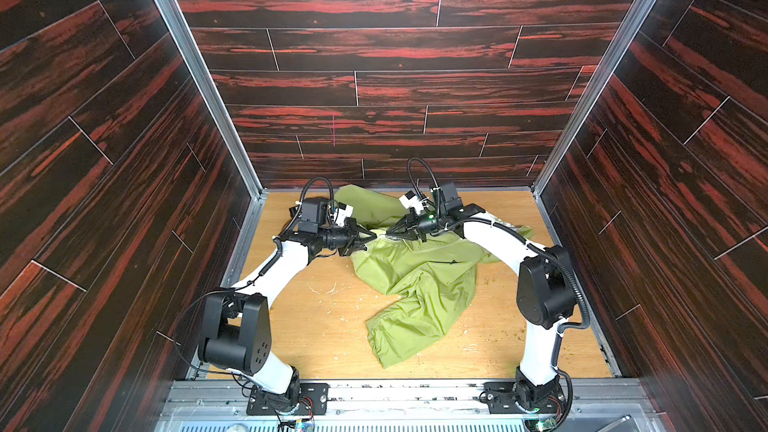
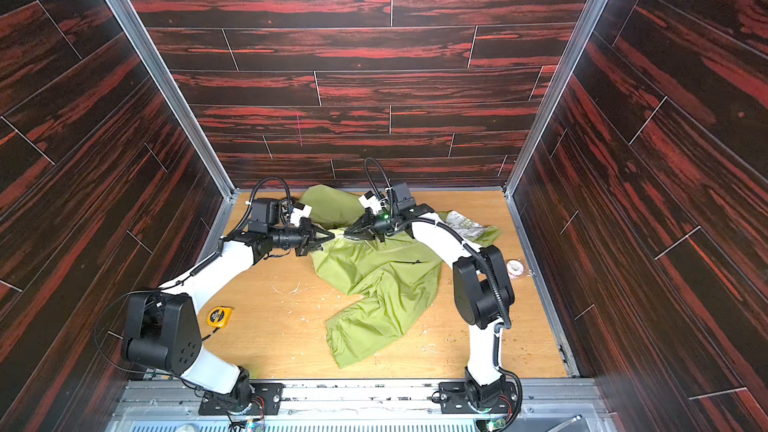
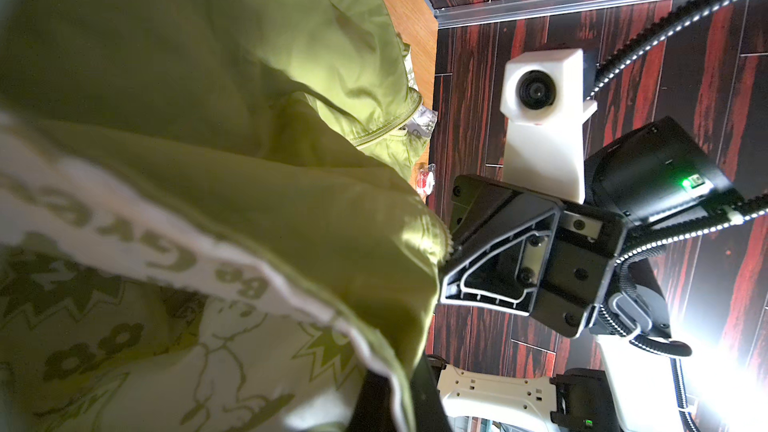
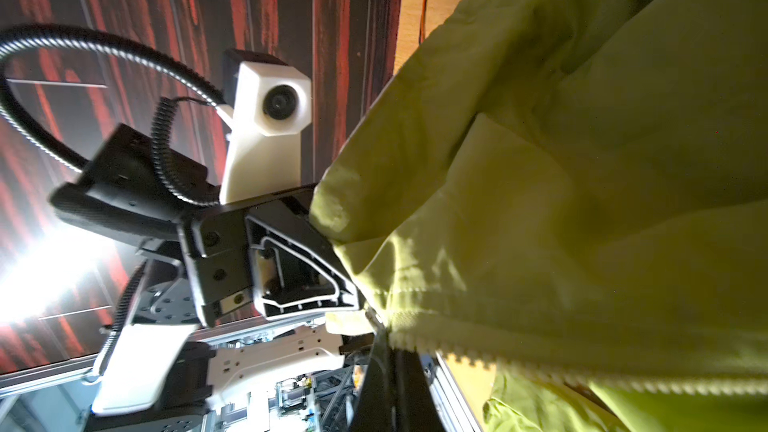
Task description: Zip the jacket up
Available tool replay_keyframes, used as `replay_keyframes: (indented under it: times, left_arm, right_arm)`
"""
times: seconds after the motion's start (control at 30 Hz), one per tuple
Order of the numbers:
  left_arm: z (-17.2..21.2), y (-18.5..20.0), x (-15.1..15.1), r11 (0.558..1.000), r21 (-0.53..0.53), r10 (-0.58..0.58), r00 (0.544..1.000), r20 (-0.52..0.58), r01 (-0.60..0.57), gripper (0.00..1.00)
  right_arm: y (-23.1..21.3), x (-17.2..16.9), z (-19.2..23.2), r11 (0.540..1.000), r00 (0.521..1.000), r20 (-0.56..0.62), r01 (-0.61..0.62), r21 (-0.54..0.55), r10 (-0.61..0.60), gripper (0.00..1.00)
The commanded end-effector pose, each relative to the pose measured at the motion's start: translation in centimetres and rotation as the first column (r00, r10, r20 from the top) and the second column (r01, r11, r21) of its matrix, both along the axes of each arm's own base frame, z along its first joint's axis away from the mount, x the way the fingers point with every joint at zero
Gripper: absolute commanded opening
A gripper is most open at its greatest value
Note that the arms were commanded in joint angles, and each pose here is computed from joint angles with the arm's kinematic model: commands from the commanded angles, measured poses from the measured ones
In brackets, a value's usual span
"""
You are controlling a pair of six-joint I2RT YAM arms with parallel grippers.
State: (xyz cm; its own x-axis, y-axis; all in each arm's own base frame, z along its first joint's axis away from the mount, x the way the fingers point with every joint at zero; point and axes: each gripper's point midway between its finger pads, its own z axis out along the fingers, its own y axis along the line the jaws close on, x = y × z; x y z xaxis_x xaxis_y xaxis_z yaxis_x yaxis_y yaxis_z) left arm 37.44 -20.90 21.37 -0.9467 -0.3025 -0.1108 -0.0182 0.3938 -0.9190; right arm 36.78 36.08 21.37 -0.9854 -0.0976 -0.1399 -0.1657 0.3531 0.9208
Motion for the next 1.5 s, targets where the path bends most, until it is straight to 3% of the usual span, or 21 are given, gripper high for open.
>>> replay_keyframes:
  times: [0.0, 0.3, 0.83, 1.13, 1.47]
  left_arm:
    - [0.2, 3.1, 1.3, 0.99, 0.05, 0.13, 0.991, 0.011, -0.13, 0.0]
    - [0.9, 3.0, 2.1, 0.988, 0.008, 0.152, 0.988, 0.027, -0.153, 0.0]
    - [1.2, 2.7, 2.3, 0.988, -0.021, 0.156, 0.987, 0.029, -0.155, 0.0]
    - [1.4, 2.7, 2.3, 0.988, -0.027, 0.151, 0.988, 0.024, -0.151, 0.0]
    - [1.8, 2.3, 2.2, 0.989, -0.059, 0.136, 0.991, 0.015, -0.135, 0.0]
  right_arm:
    - [-3.5, 2.9, 1.0, 0.991, 0.991, -0.033, 0.13, 0.019, -0.129, 0.0]
    - [-0.5, 2.6, 0.8, 0.987, 0.986, -0.133, 0.117, 0.113, -0.102, 0.01]
    - [1.0, 3.4, -0.2, 0.984, 0.978, -0.193, 0.105, 0.147, -0.075, 0.2]
    - [2.9, 2.9, -1.2, 0.987, 0.981, -0.193, 0.064, 0.15, -0.034, 0.38]
    - [4.4, 3.9, -3.4, 0.986, 0.982, -0.19, 0.051, 0.157, -0.021, 0.47]
